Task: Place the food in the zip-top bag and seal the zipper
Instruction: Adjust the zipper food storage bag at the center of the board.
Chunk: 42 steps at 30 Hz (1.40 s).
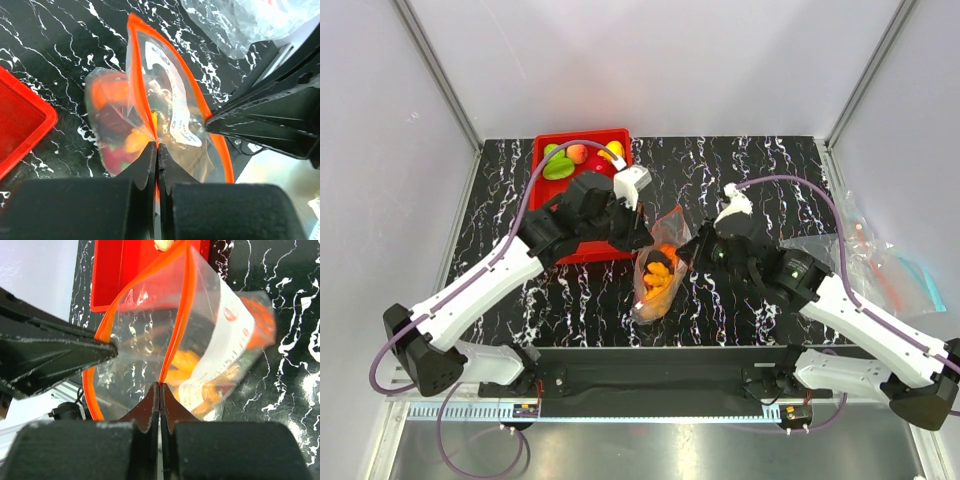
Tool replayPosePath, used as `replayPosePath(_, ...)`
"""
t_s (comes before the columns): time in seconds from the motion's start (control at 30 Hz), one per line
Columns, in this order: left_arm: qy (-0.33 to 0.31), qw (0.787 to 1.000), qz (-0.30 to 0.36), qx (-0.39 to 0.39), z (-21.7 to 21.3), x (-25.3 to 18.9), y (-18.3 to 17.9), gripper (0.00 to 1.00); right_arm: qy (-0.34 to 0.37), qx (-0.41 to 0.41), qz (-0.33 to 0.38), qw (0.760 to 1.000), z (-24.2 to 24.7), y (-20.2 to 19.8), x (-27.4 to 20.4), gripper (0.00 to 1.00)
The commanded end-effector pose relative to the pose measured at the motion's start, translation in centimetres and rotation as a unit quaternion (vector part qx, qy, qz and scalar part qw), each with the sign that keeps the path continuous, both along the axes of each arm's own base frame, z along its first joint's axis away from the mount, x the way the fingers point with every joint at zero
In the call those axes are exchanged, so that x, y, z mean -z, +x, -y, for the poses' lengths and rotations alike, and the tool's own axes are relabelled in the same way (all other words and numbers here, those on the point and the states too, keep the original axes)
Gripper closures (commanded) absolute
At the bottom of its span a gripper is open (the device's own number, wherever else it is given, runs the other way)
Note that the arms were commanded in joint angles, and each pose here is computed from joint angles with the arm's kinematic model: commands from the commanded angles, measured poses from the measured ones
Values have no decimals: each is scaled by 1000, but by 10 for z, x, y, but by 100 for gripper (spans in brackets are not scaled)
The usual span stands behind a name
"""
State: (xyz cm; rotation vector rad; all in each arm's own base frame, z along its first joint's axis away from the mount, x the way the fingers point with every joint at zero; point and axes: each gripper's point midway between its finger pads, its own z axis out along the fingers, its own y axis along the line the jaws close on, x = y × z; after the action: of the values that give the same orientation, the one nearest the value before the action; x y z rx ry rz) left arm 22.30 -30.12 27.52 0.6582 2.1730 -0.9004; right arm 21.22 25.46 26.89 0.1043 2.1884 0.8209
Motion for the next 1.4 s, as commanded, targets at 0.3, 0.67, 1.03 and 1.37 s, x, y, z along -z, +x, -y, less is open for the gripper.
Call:
replayPosePath(0.3, -18, 994, 111, -6, -19, -28, 8, 22, 68, 45, 40, 996, 19, 0, -7, 100)
replayPosePath(0.67, -25, 977, 38, -209, -99, -15, 102, 1, 39, 70, 41, 996, 30, 6, -8, 100)
replayPosePath(1.03, 28, 928, -67, -365, -162, 64, 201, 1, -11, 49, 41, 998, 19, 15, 7, 100)
replayPosePath(1.37, 126, 907, -132, -380, -160, 159, 246, 2, -35, 66, 39, 996, 43, 6, 13, 100)
